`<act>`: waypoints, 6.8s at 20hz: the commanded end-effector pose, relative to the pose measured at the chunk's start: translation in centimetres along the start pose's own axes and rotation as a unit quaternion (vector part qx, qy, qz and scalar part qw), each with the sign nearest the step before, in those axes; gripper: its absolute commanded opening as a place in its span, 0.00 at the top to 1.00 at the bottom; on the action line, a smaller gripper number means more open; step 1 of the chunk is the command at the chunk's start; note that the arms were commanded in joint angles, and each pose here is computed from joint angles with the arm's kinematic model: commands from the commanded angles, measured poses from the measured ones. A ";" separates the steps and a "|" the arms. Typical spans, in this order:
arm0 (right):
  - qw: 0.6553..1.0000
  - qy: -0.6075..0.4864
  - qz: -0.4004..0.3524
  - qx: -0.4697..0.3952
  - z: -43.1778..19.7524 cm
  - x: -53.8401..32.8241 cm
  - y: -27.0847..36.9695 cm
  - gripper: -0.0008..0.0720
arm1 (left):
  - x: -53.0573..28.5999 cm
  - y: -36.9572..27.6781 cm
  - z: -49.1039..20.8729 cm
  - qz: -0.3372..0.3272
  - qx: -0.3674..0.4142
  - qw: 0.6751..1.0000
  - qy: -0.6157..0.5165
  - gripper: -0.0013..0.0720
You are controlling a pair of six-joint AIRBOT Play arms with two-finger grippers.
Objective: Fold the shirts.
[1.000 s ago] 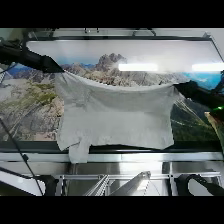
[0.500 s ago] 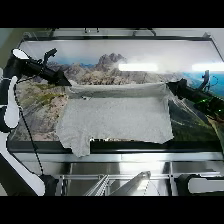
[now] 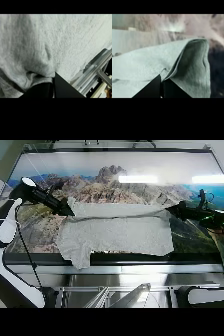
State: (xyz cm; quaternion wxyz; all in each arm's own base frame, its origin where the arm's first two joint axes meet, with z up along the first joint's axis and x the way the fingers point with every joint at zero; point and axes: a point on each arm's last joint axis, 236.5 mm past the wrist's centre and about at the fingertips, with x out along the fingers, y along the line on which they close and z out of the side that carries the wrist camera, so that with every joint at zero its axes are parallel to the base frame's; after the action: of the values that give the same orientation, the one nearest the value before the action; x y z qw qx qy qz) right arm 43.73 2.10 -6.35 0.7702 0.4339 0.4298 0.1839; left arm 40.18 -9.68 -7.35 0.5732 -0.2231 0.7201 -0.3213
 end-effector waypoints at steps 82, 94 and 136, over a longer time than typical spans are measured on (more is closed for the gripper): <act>0.996 -0.018 -0.073 0.040 -2.7 0.3 -1.4 0.97 | -6.3 -0.8 2.7 -0.047 -0.019 0.986 -0.161 0.96; 0.991 0.031 -0.128 0.013 -0.9 -3.6 -2.8 0.03 | -16.2 -4.8 5.2 -0.068 0.003 0.976 -0.206 0.59; 0.922 0.282 0.082 -0.252 -20.9 19.7 26.7 0.68 | -16.7 -30.8 -4.8 -0.010 0.315 0.919 -0.236 0.96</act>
State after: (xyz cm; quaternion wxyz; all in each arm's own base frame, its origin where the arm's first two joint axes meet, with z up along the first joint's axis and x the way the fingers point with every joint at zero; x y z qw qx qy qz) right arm 40.54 43.28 0.32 0.7051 0.2098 0.5019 0.4549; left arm 38.53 -18.98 25.93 0.7568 -0.1107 0.4319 -0.4780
